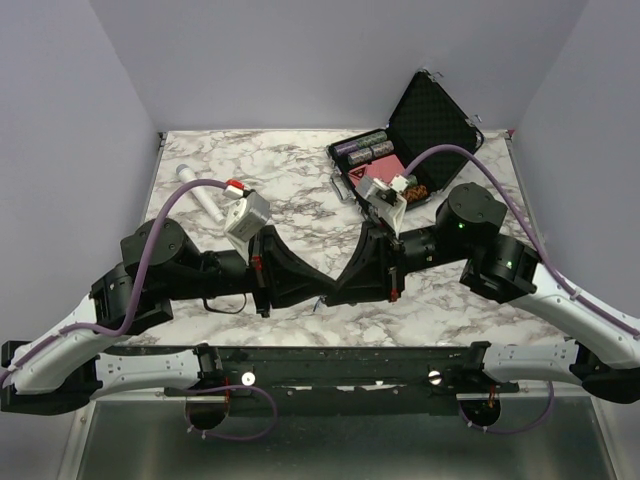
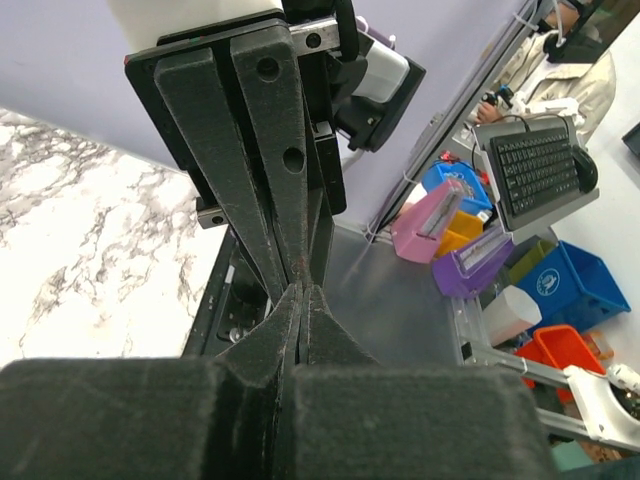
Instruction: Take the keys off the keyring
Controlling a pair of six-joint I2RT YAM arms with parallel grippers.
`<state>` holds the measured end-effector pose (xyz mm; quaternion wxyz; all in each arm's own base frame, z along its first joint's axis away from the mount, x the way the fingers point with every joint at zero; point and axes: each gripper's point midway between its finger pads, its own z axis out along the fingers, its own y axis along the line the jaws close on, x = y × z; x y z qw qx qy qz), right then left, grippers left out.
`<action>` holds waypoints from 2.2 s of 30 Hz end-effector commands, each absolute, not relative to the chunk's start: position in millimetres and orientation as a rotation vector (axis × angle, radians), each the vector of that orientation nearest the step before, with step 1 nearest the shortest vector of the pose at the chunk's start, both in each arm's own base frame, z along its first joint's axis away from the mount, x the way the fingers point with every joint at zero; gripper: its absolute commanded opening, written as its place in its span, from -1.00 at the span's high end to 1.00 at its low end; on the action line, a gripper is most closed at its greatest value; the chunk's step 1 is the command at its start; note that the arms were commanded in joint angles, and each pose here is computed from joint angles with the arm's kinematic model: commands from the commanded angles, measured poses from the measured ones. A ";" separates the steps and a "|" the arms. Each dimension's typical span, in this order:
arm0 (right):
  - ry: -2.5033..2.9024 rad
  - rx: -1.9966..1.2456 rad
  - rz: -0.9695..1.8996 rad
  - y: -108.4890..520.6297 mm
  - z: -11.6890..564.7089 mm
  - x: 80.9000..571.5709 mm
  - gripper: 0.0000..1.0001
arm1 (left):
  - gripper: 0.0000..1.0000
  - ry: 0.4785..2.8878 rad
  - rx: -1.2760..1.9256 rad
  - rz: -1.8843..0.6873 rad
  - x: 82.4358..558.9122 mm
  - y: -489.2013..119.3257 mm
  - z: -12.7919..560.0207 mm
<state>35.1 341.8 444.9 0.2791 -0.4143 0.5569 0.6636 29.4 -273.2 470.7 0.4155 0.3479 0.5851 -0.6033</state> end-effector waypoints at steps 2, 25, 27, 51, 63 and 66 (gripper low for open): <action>1.480 -1.025 1.717 355.7 452.7 56.7 0.99 | 0.92 1.652 1.116 -1.558 3.6 -290.1 416.2; 1.437 -0.958 1.716 349.3 461.9 59.0 0.99 | -0.77 1.478 0.511 -1.414 71.5 -249.9 472.0; 1.432 -0.952 1.713 348.4 463.6 59.8 0.99 | -0.79 1.467 0.483 -1.407 73.9 -244.7 473.5; 1.393 -0.880 1.686 345.9 475.1 67.9 0.99 | 0.02 1.434 0.448 -1.458 70.1 -240.2 473.7; 1.388 -0.900 1.703 345.7 475.8 64.0 0.99 | 0.34 1.443 0.469 -1.446 72.3 -249.1 475.9; 1.391 -0.896 1.700 346.0 475.2 64.9 0.99 | 0.55 1.444 0.470 -1.443 72.8 -249.5 475.5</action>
